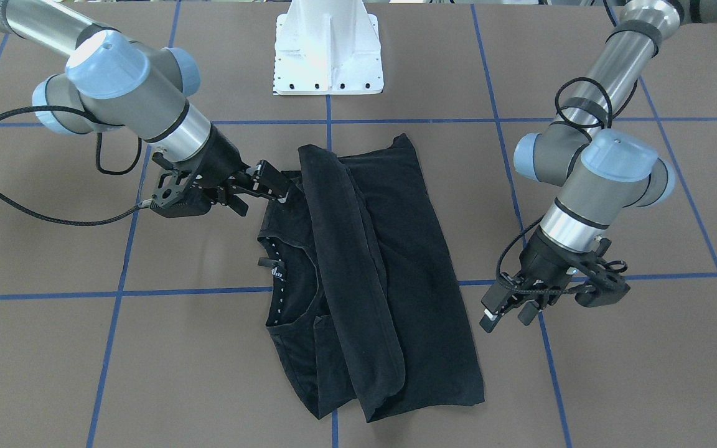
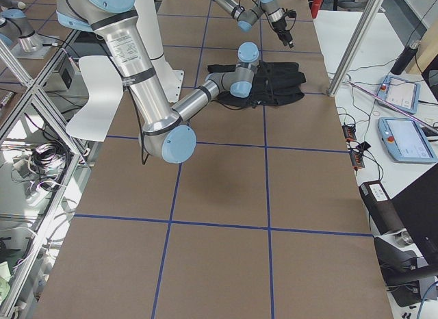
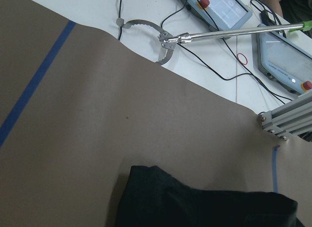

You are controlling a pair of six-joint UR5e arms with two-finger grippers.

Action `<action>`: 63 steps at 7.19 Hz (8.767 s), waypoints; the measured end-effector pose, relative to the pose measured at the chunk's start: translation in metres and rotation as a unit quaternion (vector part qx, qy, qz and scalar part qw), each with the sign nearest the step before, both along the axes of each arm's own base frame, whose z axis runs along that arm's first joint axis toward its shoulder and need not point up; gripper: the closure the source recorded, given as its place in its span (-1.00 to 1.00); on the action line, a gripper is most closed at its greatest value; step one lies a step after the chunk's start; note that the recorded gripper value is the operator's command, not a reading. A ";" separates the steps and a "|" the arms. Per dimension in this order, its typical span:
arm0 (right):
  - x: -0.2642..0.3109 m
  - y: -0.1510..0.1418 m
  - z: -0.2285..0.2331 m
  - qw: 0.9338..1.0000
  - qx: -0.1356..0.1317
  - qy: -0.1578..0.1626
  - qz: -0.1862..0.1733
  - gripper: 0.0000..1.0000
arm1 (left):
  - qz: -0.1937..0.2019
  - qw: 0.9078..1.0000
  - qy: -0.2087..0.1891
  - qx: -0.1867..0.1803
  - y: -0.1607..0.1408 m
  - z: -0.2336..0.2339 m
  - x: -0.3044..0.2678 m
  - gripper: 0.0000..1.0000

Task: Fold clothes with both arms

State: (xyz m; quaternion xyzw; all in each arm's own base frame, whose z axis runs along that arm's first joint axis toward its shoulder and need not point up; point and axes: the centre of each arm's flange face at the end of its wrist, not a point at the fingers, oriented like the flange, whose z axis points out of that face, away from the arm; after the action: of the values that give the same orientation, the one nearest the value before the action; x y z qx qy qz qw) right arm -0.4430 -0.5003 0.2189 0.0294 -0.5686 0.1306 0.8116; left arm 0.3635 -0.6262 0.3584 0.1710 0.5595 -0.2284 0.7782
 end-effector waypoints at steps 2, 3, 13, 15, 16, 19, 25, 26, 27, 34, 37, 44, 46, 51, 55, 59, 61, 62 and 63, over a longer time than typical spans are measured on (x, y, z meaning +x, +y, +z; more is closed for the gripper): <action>-0.059 -0.011 -0.029 0.997 0.039 0.068 0.014 -0.92 | 0.013 1.000 0.004 0.003 0.025 0.014 -0.018 -1.00; -0.093 -0.029 -0.043 0.994 0.053 0.096 0.012 -0.92 | 0.020 1.000 0.002 0.009 0.032 0.018 -0.022 -1.00; -0.219 -0.090 -0.087 0.961 0.153 0.230 -0.015 -0.64 | 0.039 0.999 0.001 0.018 0.050 0.027 -0.033 -1.00; -0.243 -0.096 -0.078 0.956 0.173 0.235 -0.006 -0.42 | 0.039 0.999 0.001 0.018 0.050 0.027 -0.032 -1.00; -0.251 -0.096 -0.075 0.954 0.179 0.239 -0.005 0.03 | 0.039 0.999 0.001 0.018 0.050 0.027 -0.032 -1.00; -0.257 -0.095 -0.072 0.952 0.184 0.245 -0.002 1.00 | 0.040 0.999 0.001 0.018 0.050 0.027 -0.032 -1.00; -0.203 -0.116 -0.066 0.946 0.217 0.241 0.000 1.00 | 0.041 0.999 -0.001 0.015 0.050 0.029 -0.030 -1.00; -0.175 -0.123 -0.039 0.942 0.226 0.249 -0.007 1.00 | 0.041 0.999 0.000 0.015 0.050 0.028 -0.030 -1.00; -0.151 -0.128 -0.008 0.937 0.232 0.261 -0.013 1.00 | 0.040 0.999 0.002 0.015 0.051 0.026 -0.029 -1.00; -0.089 -0.150 0.056 0.939 0.216 0.267 -0.033 -0.98 | 0.041 0.999 0.008 0.016 0.051 0.020 -0.027 -1.00; -0.053 -0.096 0.033 0.966 0.139 0.212 -0.057 -0.98 | 0.062 0.996 0.056 0.009 0.087 -0.023 0.003 -1.00; -0.155 0.097 -0.017 0.945 0.164 0.269 -0.091 -0.86 | 0.091 0.993 0.077 -0.011 0.123 -0.032 0.038 -1.00; -0.168 0.106 -0.013 0.942 0.164 0.275 -0.095 0.11 | 0.092 0.993 0.077 -0.011 0.124 -0.032 0.039 -1.00; -0.172 0.106 -0.001 0.938 0.169 0.286 -0.104 1.00 | 0.094 0.993 0.078 -0.010 0.124 -0.033 0.039 -1.00; -0.085 0.096 0.021 0.944 0.173 0.258 -0.112 1.00 | 0.096 0.992 0.080 -0.008 0.125 -0.037 0.038 -1.00; -0.057 0.120 0.073 0.939 0.160 0.273 -0.136 -0.74 | 0.095 0.992 0.079 -0.009 0.124 -0.037 0.040 -1.00; -0.064 0.122 0.083 0.935 0.158 0.285 -0.136 -0.92 | 0.094 0.992 0.082 -0.014 0.124 -0.038 0.042 -1.00; -0.067 0.123 0.087 0.934 0.159 0.291 -0.135 -0.96 | 0.094 0.992 0.083 -0.015 0.124 -0.038 0.042 -1.00; -0.068 0.121 0.086 0.934 0.159 0.292 -0.131 -0.98 | 0.096 0.992 0.084 -0.016 0.126 -0.039 0.044 -1.00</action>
State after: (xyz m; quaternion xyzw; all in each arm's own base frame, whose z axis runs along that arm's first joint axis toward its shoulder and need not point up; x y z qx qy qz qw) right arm -0.5109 -0.3794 0.3048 0.1196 -0.3184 -0.0834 0.9367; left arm 0.4079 -0.5006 0.3192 0.0842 0.6326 -0.1751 0.7497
